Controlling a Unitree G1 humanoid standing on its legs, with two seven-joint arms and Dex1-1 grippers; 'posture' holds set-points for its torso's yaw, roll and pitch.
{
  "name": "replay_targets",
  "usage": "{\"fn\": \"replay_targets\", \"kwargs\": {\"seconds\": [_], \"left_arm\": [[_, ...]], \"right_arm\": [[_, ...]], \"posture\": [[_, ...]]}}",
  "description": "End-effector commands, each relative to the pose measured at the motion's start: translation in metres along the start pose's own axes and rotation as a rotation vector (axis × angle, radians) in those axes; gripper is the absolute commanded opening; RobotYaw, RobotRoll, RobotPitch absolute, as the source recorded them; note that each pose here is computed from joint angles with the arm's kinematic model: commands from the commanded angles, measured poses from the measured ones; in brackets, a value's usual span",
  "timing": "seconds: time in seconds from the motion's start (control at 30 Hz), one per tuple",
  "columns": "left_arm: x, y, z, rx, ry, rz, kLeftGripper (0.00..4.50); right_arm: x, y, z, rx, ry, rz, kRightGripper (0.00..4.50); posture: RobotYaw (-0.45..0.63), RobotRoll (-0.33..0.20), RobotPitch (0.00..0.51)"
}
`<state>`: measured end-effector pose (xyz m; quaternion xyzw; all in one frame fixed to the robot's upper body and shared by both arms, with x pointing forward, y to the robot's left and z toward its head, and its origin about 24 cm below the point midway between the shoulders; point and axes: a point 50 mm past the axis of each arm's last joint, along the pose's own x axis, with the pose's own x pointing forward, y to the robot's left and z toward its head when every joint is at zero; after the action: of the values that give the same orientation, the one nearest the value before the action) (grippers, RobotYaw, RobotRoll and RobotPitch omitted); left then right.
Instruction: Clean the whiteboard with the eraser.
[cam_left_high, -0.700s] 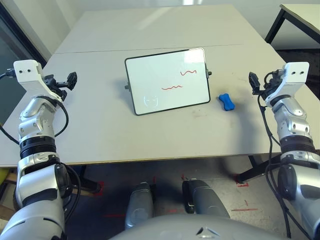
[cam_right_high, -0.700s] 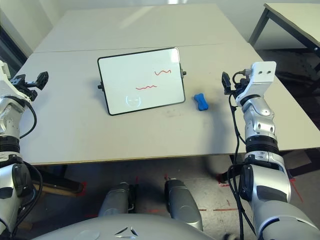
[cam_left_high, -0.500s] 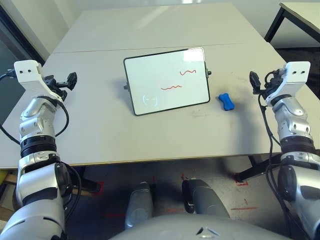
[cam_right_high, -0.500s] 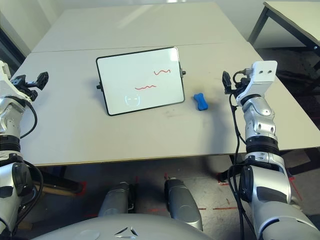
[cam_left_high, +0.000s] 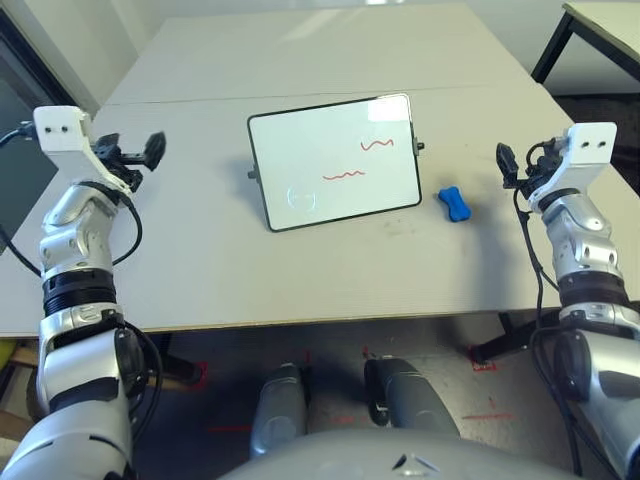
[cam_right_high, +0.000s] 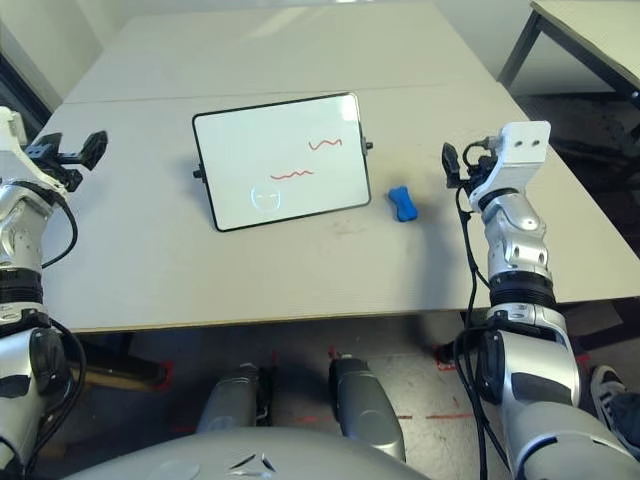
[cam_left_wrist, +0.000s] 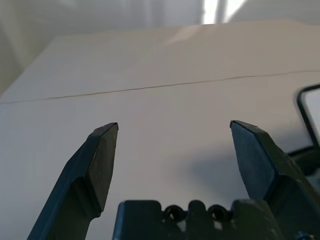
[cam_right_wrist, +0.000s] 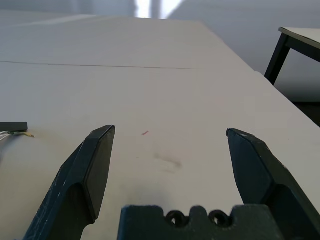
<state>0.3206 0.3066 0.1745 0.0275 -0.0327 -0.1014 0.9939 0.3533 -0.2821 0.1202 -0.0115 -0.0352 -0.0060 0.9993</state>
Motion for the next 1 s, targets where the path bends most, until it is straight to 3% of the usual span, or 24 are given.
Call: {"fn": "replay_targets", "kwargs": {"seconds": [0.03, 0.4, 0.53, 0.73, 0.83, 1.0], "left_arm": [[-0.004, -0.027, 0.006, 0.062, 0.028, -0.178, 4.50], [-0.016, -0.088, -0.004, 0.120, 0.118, -0.501, 4.50], [-0.019, -0.096, -0.010, 0.140, 0.149, -0.562, 4.50], [-0.019, -0.099, -0.012, 0.138, 0.154, -0.591, 4.50], [-0.018, -0.102, -0.014, 0.140, 0.157, -0.598, 4.50], [-0.016, -0.105, -0.017, 0.139, 0.162, -0.607, 4.50]], "right_arm": [[0.004, 0.000, 0.001, -0.007, 0.015, -0.003, 4.48], [0.008, 0.005, 0.003, -0.028, 0.021, 0.012, 4.48], [0.010, 0.007, 0.015, -0.072, 0.035, 0.025, 4.48], [0.014, 0.011, 0.035, -0.298, 0.186, 0.059, 4.48], [0.010, 0.021, 0.043, -0.379, 0.328, 0.136, 4.48], [0.000, 0.032, 0.049, -0.313, 0.601, 0.201, 4.48]], "posture": [[-0.04, 0.000, 0.076], [-0.05, 0.000, 0.070], [-0.06, 0.000, 0.068], [-0.07, 0.000, 0.071], [-0.08, 0.000, 0.073], [-0.09, 0.000, 0.074]]}}
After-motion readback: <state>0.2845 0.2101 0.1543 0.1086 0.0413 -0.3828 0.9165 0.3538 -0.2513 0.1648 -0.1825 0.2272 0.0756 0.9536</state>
